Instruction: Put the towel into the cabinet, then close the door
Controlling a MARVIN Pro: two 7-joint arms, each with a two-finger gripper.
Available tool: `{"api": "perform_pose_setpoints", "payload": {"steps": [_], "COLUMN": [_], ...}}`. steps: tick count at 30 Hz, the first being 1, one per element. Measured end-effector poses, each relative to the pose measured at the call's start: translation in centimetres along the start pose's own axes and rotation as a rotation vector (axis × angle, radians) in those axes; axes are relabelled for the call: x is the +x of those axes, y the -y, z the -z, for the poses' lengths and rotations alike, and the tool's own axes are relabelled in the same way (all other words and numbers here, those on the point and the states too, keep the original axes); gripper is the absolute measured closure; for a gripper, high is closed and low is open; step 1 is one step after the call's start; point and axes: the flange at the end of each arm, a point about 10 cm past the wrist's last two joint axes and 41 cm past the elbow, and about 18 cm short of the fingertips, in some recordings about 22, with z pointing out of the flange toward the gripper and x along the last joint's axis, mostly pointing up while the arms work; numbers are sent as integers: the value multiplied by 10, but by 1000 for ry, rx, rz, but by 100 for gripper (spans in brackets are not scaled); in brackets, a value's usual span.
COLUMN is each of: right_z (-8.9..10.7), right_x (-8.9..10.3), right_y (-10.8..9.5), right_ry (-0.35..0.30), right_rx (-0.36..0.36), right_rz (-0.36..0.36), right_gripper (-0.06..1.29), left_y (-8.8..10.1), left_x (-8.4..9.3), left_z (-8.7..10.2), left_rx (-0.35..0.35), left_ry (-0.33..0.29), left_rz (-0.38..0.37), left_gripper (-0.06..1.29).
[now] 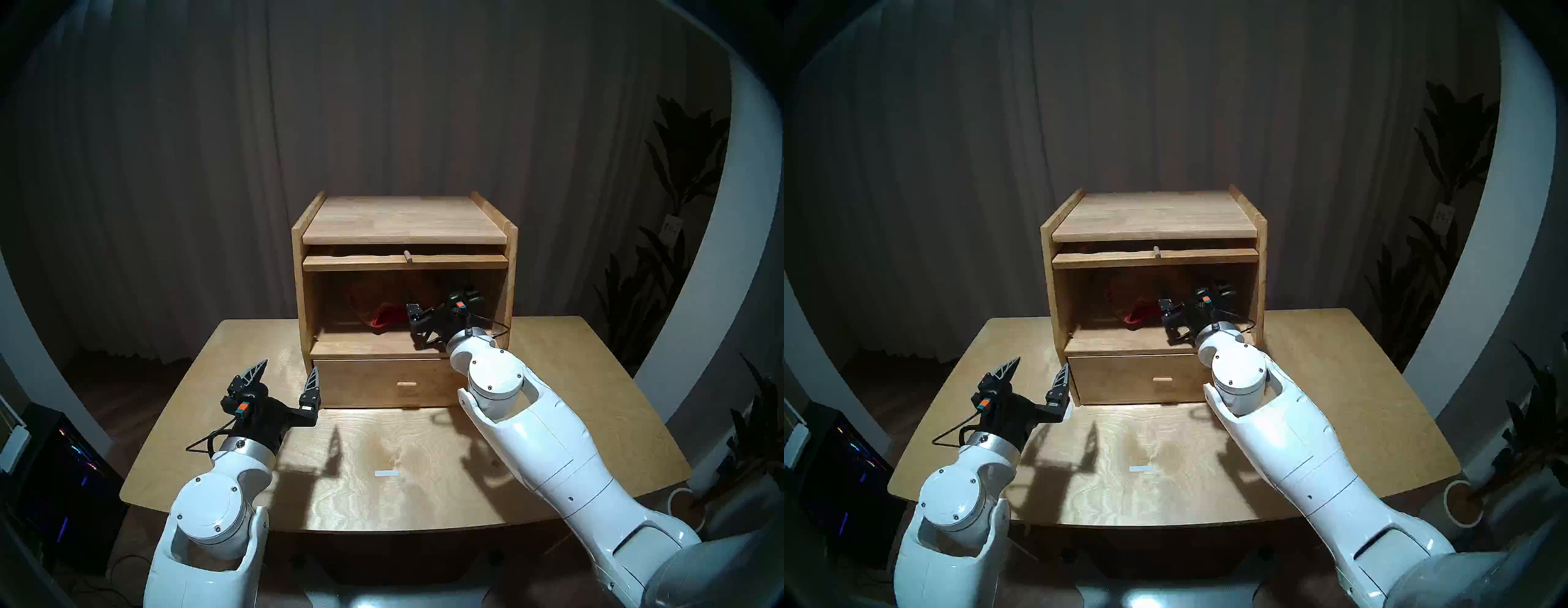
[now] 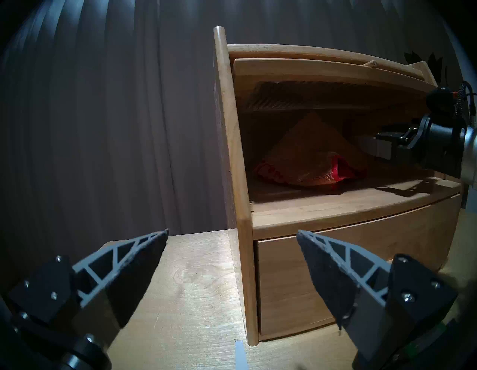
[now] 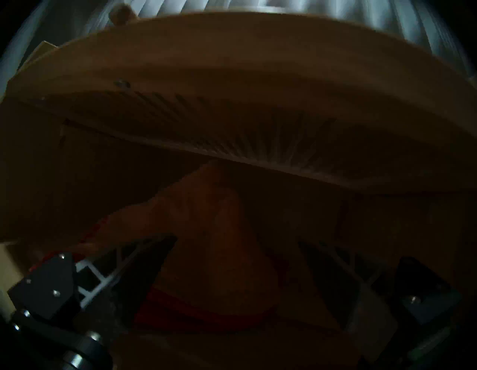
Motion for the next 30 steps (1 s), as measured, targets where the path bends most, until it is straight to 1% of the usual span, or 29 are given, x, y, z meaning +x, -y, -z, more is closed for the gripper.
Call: {"api": "perform_pose_setpoints", "payload": {"steps": [2,5,7,8,11,13,19,23,30], "right_z": [3,17,20,28,41,51,71,86,107], "right_x": [2,6,6,5,3,2,2,6,15], "right_y": [4,21,24,29,34,34,30,23,16], "right_ry": [-7,-20,-20,-17,-11,-6,-3,-11,-34], "right_rx": [13,66,75,93,117,129,149,163,190], "right_rz": [-4,-19,-21,-26,-28,-24,-11,3,21], "right_gripper": [-2,-2,-2,-2,-2,-2,-2,-2,-2], "left_y": [0,0,0,0,0,0,0,0,0], "left_x": [0,-1,-2,-2,-3,-4,-5,-7,-9], "left_z": [0,0,0,0,0,0,0,0,0], "left_rx": [0,0,0,0,0,0,0,0,0], "left_ry": [1,3,4,5,8,9,13,16,21], "left_rz": [0,0,0,0,1,1,1,2,2], "left_gripper": [-2,-2,-2,-2,-2,-2,-2,-2,-2]}}
